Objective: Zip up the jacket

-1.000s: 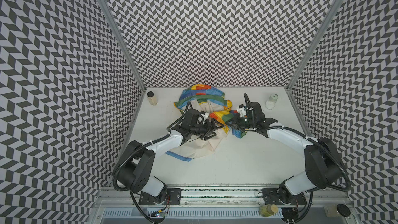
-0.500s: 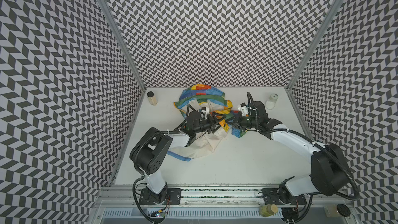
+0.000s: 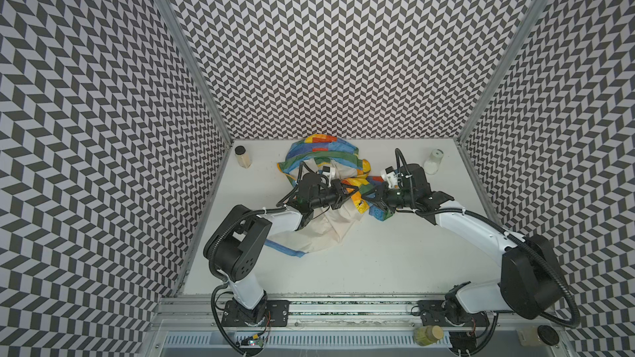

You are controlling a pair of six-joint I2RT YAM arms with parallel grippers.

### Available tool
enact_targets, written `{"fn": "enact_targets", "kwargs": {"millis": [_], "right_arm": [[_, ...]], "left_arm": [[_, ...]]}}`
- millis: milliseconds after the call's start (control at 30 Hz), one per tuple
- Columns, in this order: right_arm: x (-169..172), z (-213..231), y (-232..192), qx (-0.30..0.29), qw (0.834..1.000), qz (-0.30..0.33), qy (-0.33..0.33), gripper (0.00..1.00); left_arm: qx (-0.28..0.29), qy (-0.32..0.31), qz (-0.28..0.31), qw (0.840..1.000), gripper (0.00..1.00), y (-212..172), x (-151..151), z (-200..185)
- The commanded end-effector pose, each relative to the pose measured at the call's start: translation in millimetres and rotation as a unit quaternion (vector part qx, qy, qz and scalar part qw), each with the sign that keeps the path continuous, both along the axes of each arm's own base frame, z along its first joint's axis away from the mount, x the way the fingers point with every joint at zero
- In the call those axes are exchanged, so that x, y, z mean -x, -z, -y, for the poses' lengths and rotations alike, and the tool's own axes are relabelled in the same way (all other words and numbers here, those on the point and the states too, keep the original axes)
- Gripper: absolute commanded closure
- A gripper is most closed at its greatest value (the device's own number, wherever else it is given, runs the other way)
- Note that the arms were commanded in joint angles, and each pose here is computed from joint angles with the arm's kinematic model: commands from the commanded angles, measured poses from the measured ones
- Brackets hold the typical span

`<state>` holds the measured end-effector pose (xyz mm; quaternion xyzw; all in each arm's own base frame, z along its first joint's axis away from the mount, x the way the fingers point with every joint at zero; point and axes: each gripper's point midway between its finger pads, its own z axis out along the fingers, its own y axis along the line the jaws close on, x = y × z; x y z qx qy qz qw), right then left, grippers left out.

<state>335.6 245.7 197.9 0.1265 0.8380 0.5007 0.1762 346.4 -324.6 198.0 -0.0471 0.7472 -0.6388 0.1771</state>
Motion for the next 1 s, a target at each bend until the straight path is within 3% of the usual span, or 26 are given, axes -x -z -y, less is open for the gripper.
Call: {"fn": "enact_targets", "kwargs": {"millis": [0, 100, 167, 367, 467, 767, 967], "right_arm": [[8, 18, -6, 0.016, 1.000, 0.025, 0.006, 0.52], [17, 39, -12, 0.039, 0.998, 0.039, 0.025, 0.37], [25, 46, -19, 0.047, 0.997, 0.051, 0.032, 0.35], [45, 21, -40, -0.017, 0.998, 0.064, 0.011, 0.54], [51, -1, -46, -0.032, 0.997, 0.072, -0.007, 0.59], [41, -25, -25, 0.008, 0.998, 0.065, -0.026, 0.68], [28, -18, -10, 0.052, 0.996, 0.073, -0.008, 0.67]], "left_arm": [[-0.025, 0.024, 0.037, 0.999, 1.00, -23, 6, 4], [-0.049, 0.034, 0.052, 0.997, 1.00, -29, 8, 8], [-0.062, 0.043, 0.062, 0.995, 1.00, -31, 11, 12], [-0.061, 0.057, 0.068, 0.994, 1.00, -35, 12, 23], [-0.060, 0.056, 0.069, 0.994, 1.00, -39, 13, 25], [-0.062, 0.062, 0.065, 0.994, 1.00, -49, 20, 28], [-0.046, 0.068, 0.055, 0.995, 1.00, -57, 24, 30]]}}
